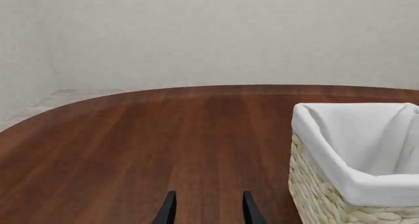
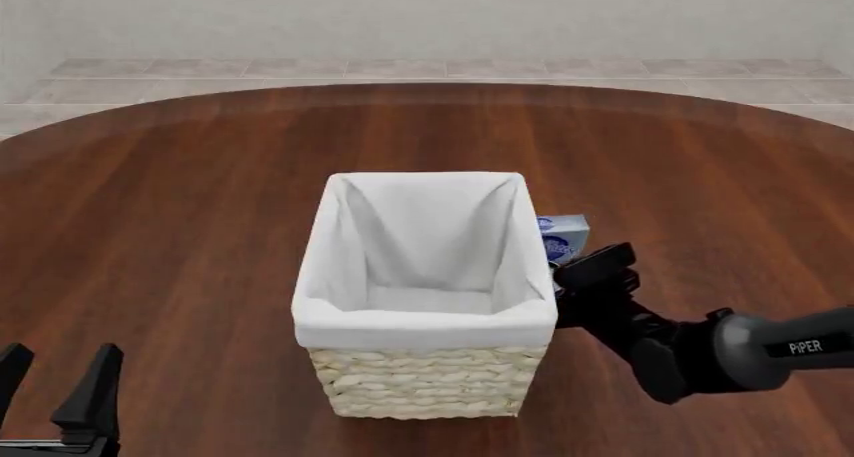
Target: Pick up the alphabet soup and put it in the basket.
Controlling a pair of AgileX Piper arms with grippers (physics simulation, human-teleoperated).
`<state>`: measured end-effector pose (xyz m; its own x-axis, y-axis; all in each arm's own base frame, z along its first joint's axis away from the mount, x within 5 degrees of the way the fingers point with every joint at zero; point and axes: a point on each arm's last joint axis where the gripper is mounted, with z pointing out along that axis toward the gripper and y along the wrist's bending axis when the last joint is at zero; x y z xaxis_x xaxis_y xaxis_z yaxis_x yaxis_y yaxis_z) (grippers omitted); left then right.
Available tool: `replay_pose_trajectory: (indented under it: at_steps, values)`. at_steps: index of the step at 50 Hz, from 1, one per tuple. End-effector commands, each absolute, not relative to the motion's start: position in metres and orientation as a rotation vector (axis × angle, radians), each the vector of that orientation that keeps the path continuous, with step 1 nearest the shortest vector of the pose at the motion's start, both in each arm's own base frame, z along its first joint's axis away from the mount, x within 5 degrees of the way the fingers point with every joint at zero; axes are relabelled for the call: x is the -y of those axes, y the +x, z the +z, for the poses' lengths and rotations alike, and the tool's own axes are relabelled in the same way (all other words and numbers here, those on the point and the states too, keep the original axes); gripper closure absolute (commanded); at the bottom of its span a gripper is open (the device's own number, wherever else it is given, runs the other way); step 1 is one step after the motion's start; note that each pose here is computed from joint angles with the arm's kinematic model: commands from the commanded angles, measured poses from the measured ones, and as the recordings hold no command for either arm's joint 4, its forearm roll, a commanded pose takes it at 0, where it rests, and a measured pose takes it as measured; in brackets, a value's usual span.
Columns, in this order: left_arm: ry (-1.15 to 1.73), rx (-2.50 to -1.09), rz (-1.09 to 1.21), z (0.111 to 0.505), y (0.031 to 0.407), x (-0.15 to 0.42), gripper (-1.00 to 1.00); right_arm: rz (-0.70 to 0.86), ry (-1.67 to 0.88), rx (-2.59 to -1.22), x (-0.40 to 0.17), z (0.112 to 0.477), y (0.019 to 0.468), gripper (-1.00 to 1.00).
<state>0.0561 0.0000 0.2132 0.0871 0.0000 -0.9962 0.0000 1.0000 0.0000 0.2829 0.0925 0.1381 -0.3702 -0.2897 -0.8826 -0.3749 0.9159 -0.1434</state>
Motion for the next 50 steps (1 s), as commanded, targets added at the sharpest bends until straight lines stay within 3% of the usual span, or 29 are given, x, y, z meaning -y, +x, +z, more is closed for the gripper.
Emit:
replay_pose_trajectory:
  at_steps: [1, 27, 28, 50]
  values:
    - [0.000, -1.484, 0.000, 0.2132, 0.0561, 0.0000, -1.00, 0.093, -0.487, -2.003, -0.0931, 0.1307, 0.2870, -1.00]
    - [0.000, -1.484, 0.000, 0.2132, 0.0561, 0.0000, -1.00, 0.090, -0.499, -2.027, -0.0947, 0.1231, 0.2902, -1.00]
    - [0.000, -1.484, 0.000, 0.2132, 0.0561, 0.0000, -1.00, 0.086, -0.497, -2.024, -0.0934, 0.1240, 0.2902, 1.00]
    - [0.000, -1.484, 0.000, 0.2132, 0.0561, 0.0000, -1.00, 0.079, -0.491, -2.007, -0.0899, 0.1303, 0.2868, 1.00]
